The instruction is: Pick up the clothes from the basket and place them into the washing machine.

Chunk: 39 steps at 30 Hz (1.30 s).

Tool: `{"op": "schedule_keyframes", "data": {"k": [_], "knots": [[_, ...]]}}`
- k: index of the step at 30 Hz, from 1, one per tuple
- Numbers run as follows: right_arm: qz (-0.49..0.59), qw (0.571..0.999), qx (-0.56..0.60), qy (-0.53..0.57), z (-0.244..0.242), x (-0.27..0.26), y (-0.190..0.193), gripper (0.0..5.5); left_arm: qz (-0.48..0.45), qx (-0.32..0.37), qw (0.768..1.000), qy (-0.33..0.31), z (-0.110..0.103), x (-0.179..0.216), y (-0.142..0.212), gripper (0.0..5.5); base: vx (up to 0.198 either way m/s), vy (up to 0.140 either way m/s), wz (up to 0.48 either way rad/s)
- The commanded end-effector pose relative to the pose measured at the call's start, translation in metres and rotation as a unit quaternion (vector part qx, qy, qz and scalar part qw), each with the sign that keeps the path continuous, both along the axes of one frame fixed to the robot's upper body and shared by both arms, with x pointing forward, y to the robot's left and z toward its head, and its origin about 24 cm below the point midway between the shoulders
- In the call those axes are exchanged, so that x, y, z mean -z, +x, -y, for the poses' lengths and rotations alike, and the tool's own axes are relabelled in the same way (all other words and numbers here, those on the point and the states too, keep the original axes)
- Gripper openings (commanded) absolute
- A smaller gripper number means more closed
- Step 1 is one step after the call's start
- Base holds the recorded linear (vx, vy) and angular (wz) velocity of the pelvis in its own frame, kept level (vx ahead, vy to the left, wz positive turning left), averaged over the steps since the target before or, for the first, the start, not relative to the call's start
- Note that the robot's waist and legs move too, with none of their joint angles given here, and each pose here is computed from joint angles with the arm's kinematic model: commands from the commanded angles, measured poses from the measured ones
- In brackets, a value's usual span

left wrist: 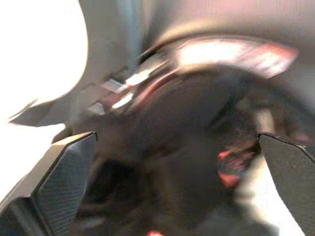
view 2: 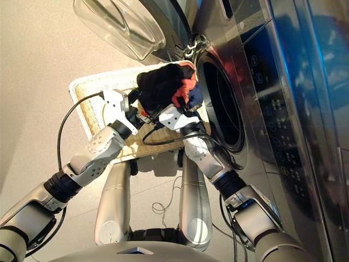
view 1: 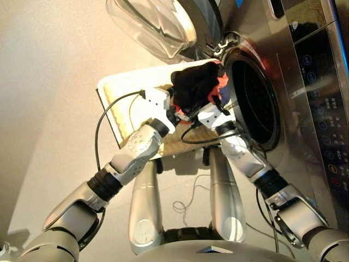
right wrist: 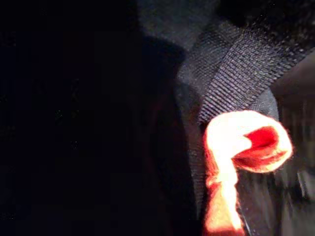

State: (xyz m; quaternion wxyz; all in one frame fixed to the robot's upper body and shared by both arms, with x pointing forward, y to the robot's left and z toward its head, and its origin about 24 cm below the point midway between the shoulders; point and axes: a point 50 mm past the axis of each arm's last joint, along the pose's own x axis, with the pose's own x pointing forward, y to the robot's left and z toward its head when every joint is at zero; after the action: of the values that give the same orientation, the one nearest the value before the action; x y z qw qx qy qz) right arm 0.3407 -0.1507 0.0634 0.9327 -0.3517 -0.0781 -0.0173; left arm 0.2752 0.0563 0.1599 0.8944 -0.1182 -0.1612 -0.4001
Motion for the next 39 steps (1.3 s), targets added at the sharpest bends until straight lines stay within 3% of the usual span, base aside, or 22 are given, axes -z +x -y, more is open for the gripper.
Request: {"op": "schedule_keyframes", "data": {"k": [1, 12, 19, 25, 39], "knots": [[0.036, 0.997, 0.060, 0.039, 0.022, -0.006, -0.001, 0.00, 0.085, 0.072, 0.991, -0.076, 0.016, -0.038, -0.029, 5.50, 0.000, 0.000, 0.000], [-0.025, 0.956, 0.240, 0.165, 0.081, 0.030, -0.010, 0.00, 0.085, 0.077, 0.989, -0.091, 0.019, -0.043, -0.030, 5.50, 0.000, 0.000, 0.000], [-0.013, 0.934, 0.291, 0.208, 0.098, 0.029, -0.011, 0.00, 0.069, 0.059, 0.988, -0.125, 0.018, -0.042, -0.029, 5.50, 0.000, 0.000, 0.000], [0.025, 0.911, 0.337, 0.238, 0.118, 0.008, -0.003, 0.00, 0.053, 0.056, 0.987, -0.138, 0.020, -0.038, -0.031, 5.50, 0.000, 0.000, 0.000], [0.181, 0.881, 0.398, 0.183, 0.185, -0.109, 0.013, 0.00, 0.066, 0.045, 0.988, -0.134, 0.016, -0.040, -0.034, 5.50, -0.012, -0.001, 0.034]]}}
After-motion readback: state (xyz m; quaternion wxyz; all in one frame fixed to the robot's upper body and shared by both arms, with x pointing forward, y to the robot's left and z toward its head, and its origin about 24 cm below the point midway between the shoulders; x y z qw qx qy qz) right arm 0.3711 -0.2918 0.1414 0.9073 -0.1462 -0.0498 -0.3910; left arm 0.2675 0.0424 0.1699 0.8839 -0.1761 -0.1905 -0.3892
